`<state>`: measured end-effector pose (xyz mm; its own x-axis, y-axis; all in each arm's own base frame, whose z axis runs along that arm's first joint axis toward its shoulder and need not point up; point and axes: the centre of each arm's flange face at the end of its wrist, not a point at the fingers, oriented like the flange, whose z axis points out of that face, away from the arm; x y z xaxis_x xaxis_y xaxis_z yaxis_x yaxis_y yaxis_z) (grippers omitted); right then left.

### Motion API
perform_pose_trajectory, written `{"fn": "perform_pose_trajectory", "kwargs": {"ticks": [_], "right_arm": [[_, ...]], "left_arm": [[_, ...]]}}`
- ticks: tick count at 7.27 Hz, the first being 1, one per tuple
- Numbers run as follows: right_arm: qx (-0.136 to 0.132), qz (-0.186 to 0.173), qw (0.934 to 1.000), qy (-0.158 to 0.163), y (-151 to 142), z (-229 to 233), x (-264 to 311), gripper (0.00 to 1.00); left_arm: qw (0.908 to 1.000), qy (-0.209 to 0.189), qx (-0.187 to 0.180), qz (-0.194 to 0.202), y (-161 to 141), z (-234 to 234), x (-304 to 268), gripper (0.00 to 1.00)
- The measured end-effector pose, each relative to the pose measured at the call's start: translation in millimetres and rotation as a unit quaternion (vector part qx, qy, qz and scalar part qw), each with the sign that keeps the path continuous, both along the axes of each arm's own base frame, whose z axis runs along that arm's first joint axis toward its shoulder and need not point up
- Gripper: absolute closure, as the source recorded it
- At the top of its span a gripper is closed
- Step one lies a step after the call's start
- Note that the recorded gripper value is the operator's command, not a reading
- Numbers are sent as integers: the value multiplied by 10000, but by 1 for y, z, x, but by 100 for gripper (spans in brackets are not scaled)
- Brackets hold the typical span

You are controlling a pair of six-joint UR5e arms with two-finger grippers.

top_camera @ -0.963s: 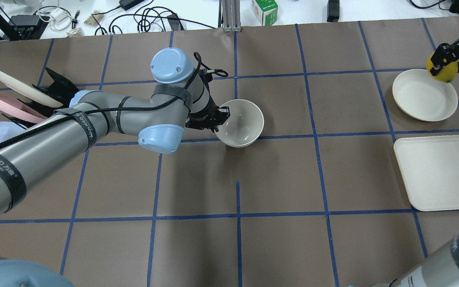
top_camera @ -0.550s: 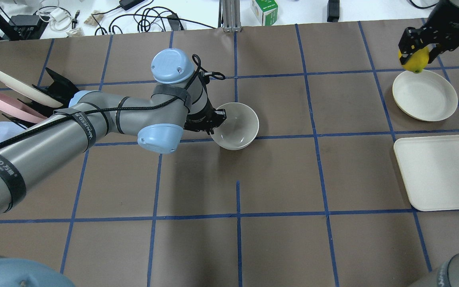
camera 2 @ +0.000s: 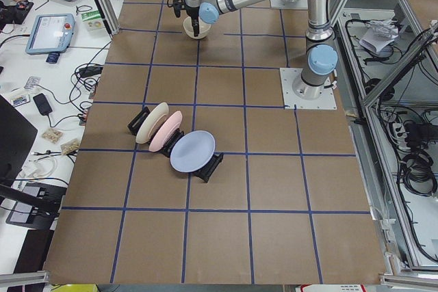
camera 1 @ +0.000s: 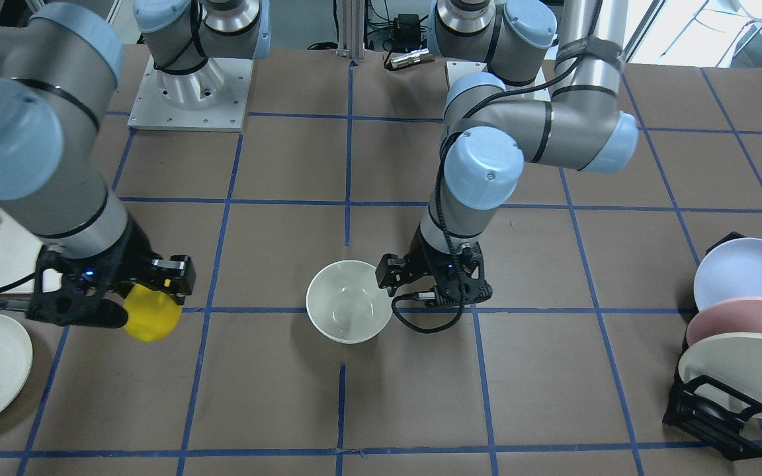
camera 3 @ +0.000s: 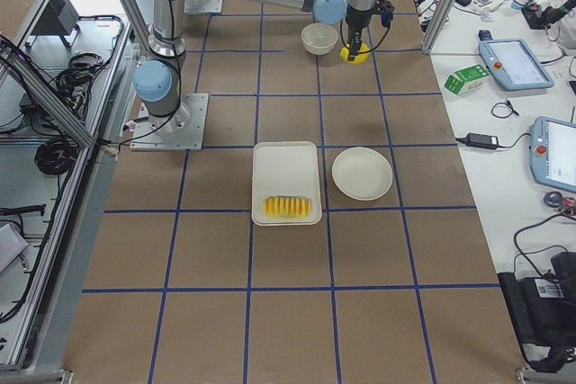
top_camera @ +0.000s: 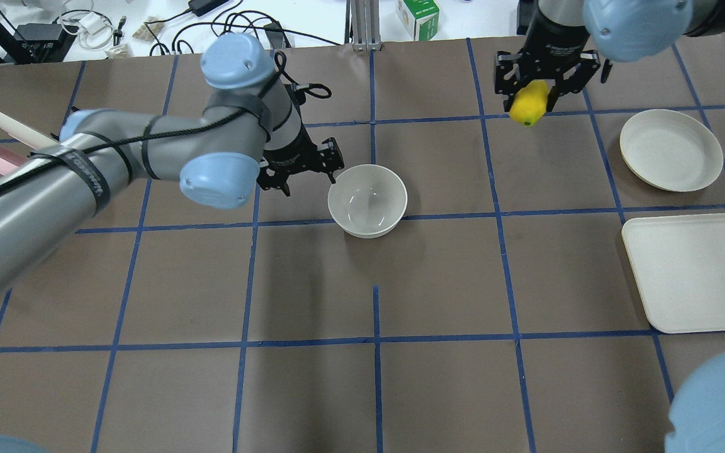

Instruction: Place bowl and put lemon in it

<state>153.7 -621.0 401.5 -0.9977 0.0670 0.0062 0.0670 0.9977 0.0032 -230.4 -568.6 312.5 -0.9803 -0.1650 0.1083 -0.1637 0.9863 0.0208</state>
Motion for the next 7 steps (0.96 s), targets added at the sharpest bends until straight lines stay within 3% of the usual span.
{"fn": "perform_pose_trajectory", "kwargs": {"ticks": [2,4,6,7], "right_arm": [[143,-149,9997,-152,24,-13,72,100],[205,-91,9995,-201,51,-36,127,100],[84,115,9996,-238,61,-61,165,100],[44,163,9995,-249,61,-78,182,100]], "left_arm": [[9954,-37,283,-913,3,91,51,0],[9885,-107,-117,-1502,29,162,81,0],[9873,-380,-294,-1512,57,192,88,0],[9906,-409,-257,-1278,73,194,88,0]]}}
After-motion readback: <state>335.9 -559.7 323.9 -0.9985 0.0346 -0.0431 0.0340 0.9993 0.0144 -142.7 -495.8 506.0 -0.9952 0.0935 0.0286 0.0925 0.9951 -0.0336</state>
